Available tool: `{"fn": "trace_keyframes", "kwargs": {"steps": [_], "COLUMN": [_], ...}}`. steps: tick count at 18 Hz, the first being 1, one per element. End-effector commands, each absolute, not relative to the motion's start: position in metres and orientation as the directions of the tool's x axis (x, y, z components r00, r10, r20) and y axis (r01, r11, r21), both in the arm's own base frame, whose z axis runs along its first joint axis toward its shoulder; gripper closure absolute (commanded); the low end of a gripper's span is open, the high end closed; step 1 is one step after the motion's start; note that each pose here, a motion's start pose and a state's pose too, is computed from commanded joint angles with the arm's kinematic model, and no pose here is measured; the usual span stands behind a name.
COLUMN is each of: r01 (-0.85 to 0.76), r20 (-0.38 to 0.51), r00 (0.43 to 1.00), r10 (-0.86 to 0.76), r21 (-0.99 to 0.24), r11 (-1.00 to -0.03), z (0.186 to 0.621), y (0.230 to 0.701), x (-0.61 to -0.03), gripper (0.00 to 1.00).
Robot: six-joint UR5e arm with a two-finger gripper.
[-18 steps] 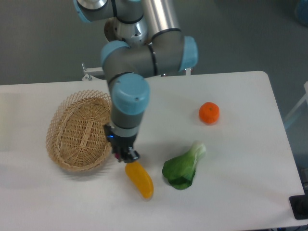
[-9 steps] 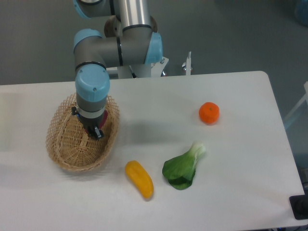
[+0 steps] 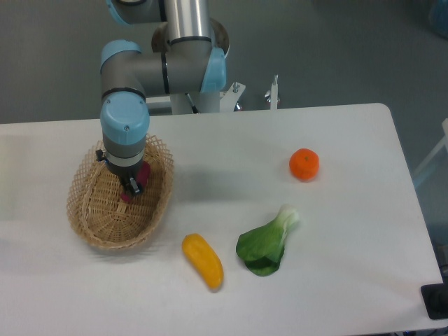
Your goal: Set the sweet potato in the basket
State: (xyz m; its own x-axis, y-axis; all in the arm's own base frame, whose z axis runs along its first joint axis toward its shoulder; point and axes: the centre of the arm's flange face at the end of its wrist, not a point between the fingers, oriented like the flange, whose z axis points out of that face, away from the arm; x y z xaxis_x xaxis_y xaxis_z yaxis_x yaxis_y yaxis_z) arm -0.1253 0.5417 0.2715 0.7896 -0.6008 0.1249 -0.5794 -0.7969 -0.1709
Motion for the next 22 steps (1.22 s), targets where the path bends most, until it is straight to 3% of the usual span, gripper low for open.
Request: {"fn": "trace_keyframes", "kwargs": {"steps": [4,7,14,22], "r01": [-0.583,-0.594,-0.525,-0.468], "r20": [0.076,-0.004,-0.118,-0.162], "r00": [0.795,0.802,0.850,0.880], "r10": [-0.602,-0.597,-0.513,-0.447], "r21": [-0.176,-0.106,-0.122,-0.128], "r11": [-0.793,-0.797,-0.842,-0.874], "z": [0.282,0.296,0.342,0.362], "y": [0.548,0.549,0.549,0.541], "x": [-0.134,-0.151,-0.230,-0.315], "gripper": [0.00,0.00,0.00,0.00]}}
